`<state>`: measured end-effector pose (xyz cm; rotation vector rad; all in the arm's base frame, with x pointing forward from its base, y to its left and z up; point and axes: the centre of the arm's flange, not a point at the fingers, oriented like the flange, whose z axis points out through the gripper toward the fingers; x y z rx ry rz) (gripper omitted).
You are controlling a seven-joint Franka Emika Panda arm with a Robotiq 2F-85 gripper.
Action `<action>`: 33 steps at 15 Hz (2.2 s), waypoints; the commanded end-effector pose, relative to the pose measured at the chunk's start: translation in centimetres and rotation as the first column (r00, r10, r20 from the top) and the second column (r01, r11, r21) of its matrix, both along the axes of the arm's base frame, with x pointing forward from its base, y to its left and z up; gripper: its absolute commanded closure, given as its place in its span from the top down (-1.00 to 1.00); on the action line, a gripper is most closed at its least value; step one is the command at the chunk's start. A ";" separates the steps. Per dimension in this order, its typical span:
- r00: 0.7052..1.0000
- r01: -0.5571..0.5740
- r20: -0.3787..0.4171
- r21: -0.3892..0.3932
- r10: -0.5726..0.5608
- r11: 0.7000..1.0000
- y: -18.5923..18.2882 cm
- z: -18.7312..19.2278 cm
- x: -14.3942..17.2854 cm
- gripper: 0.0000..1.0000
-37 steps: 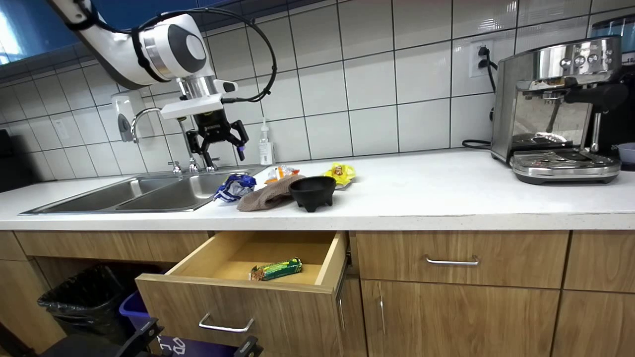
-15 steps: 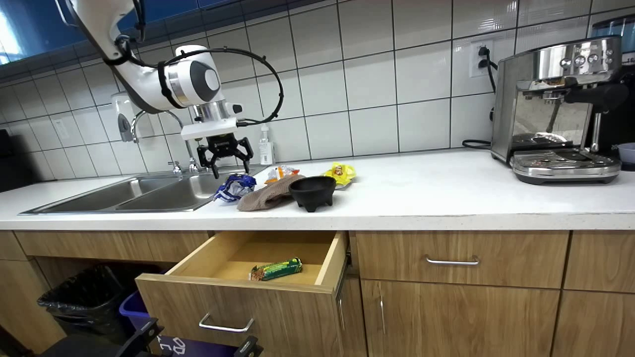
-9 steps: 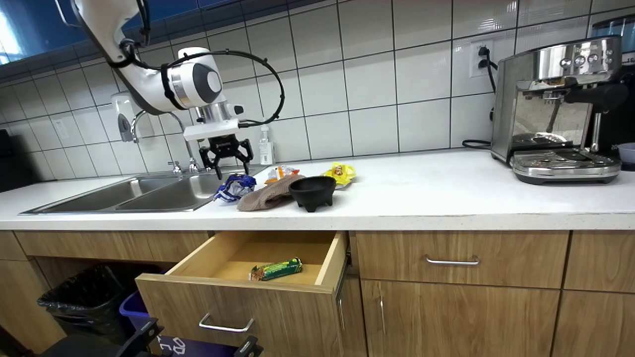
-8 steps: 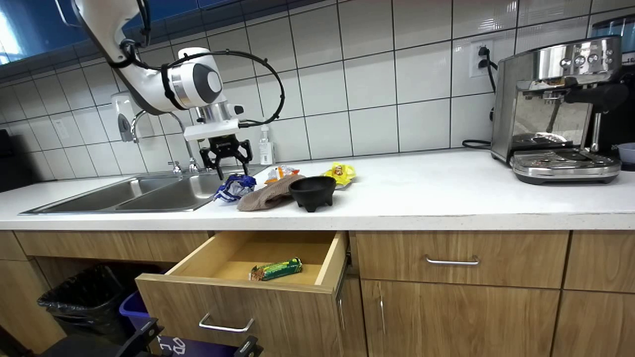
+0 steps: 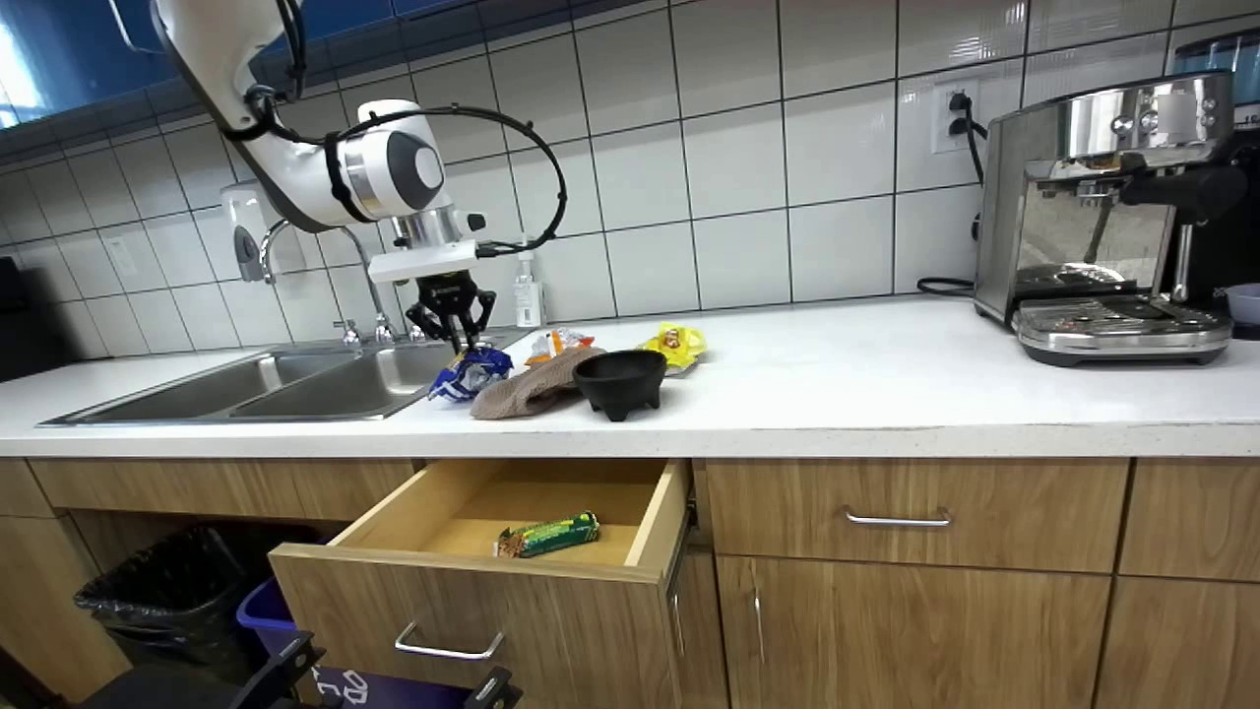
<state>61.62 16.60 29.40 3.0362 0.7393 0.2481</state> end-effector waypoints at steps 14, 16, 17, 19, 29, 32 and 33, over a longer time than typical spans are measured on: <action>0.998 -0.054 0.033 0.025 0.053 0.998 -0.5 3.8 -0.7 -1.00; 0.997 -0.068 0.029 0.037 0.066 0.997 -0.5 4.3 -1.1 -1.00; 0.997 -0.075 0.028 0.040 0.074 0.996 -0.4 4.6 -1.3 -1.00; 0.996 -0.084 0.031 0.043 0.083 0.996 -0.4 5.0 -1.9 -1.00; 0.997 -0.070 -0.022 0.005 0.070 0.998 -1.0 5.8 -6.3 -1.00; 0.994 -0.097 -0.042 -0.013 0.096 0.995 -1.9 5.9 -7.5 -1.00; 0.993 -0.106 -0.045 -0.020 0.105 0.994 -2.4 6.1 -8.1 -1.00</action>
